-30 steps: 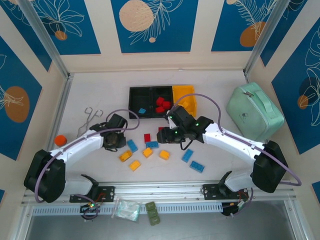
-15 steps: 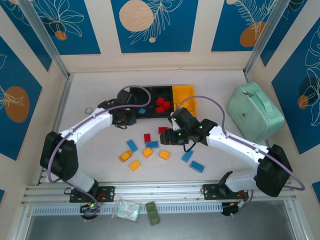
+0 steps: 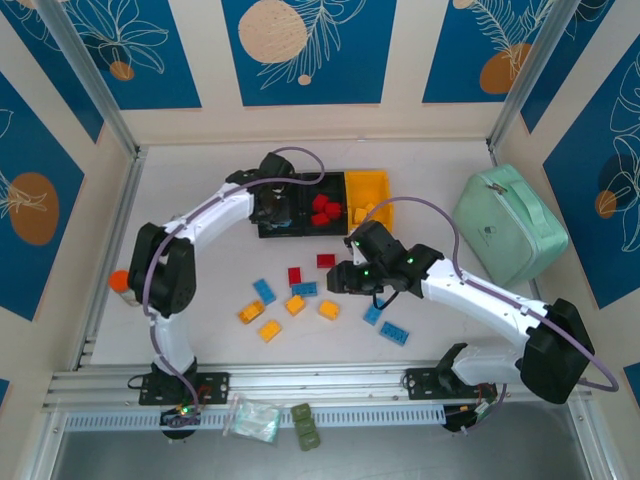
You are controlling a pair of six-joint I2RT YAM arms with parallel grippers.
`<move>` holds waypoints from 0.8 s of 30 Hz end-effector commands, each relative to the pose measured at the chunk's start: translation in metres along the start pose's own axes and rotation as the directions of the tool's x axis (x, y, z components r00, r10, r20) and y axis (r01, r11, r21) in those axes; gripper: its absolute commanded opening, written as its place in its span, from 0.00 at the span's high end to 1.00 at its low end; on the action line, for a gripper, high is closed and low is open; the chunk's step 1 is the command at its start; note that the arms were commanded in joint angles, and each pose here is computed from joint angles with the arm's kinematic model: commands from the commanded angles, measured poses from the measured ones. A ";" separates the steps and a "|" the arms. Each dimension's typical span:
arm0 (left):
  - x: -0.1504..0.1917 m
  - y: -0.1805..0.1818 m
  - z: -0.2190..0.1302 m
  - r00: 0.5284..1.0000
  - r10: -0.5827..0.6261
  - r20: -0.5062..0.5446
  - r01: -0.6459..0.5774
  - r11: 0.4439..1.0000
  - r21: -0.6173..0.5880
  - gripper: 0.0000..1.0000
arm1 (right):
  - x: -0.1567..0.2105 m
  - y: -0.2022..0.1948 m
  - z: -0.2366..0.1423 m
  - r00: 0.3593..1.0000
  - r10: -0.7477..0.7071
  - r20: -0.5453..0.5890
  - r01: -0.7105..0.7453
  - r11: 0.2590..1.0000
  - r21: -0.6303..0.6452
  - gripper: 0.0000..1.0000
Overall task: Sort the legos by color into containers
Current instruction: Place the lego in the container.
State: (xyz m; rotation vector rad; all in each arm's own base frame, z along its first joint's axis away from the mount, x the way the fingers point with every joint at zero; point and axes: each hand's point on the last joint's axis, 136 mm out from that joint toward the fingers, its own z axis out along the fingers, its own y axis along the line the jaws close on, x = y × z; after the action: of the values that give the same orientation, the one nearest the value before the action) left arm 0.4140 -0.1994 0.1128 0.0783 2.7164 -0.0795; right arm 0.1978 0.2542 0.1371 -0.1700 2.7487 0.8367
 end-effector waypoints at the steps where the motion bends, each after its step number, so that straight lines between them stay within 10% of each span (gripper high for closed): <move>1: -0.011 0.016 0.008 1.000 0.016 -0.014 -0.017 0.997 -0.069 0.87 | 0.002 -0.005 -0.003 1.000 0.020 0.008 -0.020 1.000 0.009 0.52; 11: -0.021 0.018 0.031 0.999 0.019 -0.035 -0.022 0.994 -0.111 0.85 | 0.004 -0.007 -0.003 1.000 0.027 0.014 -0.027 1.000 0.008 0.52; 24: -0.028 0.010 0.003 1.000 0.028 0.007 -0.028 0.998 -0.064 0.56 | 0.002 -0.010 -0.002 0.999 0.034 0.023 -0.034 0.999 0.018 0.52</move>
State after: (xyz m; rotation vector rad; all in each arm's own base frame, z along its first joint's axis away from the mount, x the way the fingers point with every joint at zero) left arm 0.4446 -0.1913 0.0911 0.0771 2.7447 0.0454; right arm 0.1955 0.2481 0.1295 -0.1342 2.7604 0.8148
